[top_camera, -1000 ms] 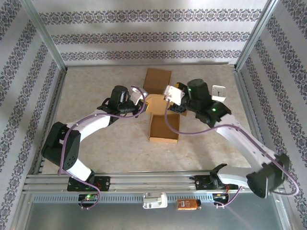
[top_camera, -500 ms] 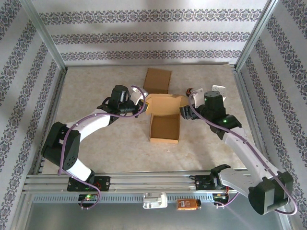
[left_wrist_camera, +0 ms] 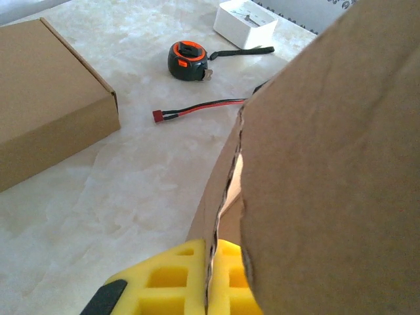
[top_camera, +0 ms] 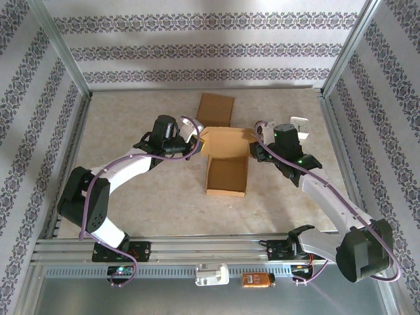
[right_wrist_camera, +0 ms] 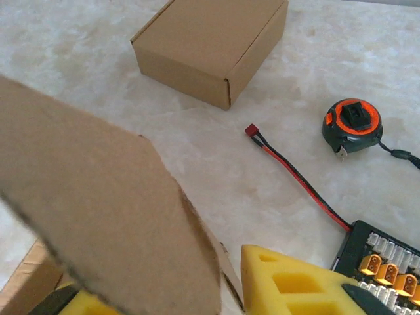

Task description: Fold the paper box

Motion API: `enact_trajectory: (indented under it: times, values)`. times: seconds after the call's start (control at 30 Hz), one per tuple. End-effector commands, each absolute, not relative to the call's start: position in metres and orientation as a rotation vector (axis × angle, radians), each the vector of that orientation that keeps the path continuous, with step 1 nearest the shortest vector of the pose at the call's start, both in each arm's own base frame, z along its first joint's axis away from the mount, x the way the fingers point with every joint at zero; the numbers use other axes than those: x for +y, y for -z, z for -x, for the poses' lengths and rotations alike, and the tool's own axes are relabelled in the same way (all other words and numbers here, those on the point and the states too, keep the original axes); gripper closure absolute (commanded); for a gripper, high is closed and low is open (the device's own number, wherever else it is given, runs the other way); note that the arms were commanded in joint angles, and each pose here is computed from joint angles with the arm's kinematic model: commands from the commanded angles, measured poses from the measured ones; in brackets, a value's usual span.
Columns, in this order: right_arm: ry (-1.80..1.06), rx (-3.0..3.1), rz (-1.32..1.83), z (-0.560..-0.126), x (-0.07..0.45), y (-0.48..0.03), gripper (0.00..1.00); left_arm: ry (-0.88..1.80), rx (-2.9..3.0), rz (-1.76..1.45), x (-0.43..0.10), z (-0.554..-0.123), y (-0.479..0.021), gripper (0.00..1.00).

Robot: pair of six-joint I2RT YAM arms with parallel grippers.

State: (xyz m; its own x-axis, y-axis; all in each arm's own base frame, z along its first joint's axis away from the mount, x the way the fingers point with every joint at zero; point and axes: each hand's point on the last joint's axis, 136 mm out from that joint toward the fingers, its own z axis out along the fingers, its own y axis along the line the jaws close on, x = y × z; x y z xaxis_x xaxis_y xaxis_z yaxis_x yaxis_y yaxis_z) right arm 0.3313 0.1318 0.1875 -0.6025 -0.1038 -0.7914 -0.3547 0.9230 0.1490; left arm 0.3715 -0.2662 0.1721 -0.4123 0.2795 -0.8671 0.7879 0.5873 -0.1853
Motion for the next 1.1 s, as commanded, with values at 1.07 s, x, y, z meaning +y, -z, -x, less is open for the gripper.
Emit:
enact_trajectory:
  times: [1.07]
  values:
    - [-0.642, 2.057, -0.127, -0.371, 0.182, -0.193, 0.91, 0.752, 2.093, -0.362, -0.276, -0.401, -0.156, 1.00]
